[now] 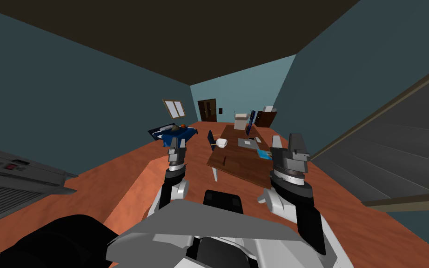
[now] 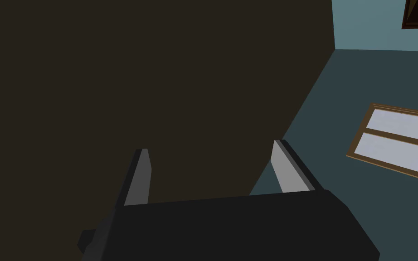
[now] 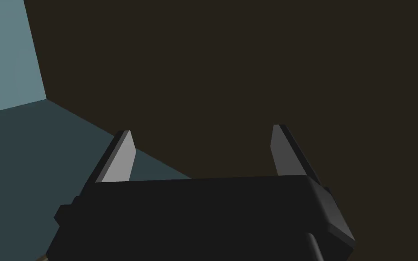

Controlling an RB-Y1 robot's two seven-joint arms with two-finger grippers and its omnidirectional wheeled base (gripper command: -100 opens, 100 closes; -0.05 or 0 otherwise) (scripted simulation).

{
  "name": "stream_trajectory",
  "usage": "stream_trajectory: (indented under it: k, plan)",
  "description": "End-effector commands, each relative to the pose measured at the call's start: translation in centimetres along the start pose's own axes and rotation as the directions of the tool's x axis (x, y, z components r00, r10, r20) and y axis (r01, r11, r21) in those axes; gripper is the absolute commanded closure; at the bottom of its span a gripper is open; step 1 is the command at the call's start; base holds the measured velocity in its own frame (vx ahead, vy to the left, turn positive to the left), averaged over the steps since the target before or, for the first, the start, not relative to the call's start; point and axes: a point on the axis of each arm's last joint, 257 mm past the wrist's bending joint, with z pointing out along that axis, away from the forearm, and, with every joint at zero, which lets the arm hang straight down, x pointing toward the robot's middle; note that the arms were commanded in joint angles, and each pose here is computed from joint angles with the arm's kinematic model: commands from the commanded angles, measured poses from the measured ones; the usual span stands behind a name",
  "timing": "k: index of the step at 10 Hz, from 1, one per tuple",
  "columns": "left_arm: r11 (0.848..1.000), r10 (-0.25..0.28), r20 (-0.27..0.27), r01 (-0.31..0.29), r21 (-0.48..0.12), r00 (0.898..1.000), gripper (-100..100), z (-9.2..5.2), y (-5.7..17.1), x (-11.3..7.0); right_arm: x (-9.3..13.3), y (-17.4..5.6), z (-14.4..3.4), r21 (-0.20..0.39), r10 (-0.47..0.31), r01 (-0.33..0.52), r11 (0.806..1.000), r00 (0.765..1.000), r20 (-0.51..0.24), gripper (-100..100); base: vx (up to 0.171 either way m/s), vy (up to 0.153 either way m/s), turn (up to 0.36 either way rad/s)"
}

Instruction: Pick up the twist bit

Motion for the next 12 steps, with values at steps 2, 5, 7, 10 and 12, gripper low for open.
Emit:
stream_trajectory:
  k: [2,5,7,10,12]
  plan:
    - [1.0,0.0,0.0,0.0,0.0,1.0,0,0.0,0.0,0.0,0.9,-1.0,0.0,0.023,0.012,-0.011,1.0,0.998,-0.062,-100,-0.018,0.056,-0.039]
    - [1.0,0.0,0.0,0.0,0.0,1.0,0,0.0,0.0,0.0,1.8,-3.7,-0.1,0.096,0.053,-0.04,0.995,0.99,-0.133,-100,-0.032,0.146,-0.069]
    - [1.0,0.0,0.0,0.0,0.0,1.0,0,0.0,0.0,0.0,2.1,-6.3,-0.3,0.166,0.087,-0.06,0.984,0.983,-0.16,-100,-0.019,0.21,-0.076]
    - [1.0,0.0,0.0,0.0,0.0,1.0,0,0.0,0.0,0.0,2.0,-8.4,-0.5,0.232,0.12,-0.081,0.969,0.98,-0.161,-100,-0.018,0.131,-0.035]
    - [1.0,0.0,0.0,0.0,0.0,1.0,0,0.0,0.0,0.0,1.8,-10.3,-0.8,0.287,0.146,-0.096,0.953,0.977,-0.156,-100,-0.009,0.112,-0.033]
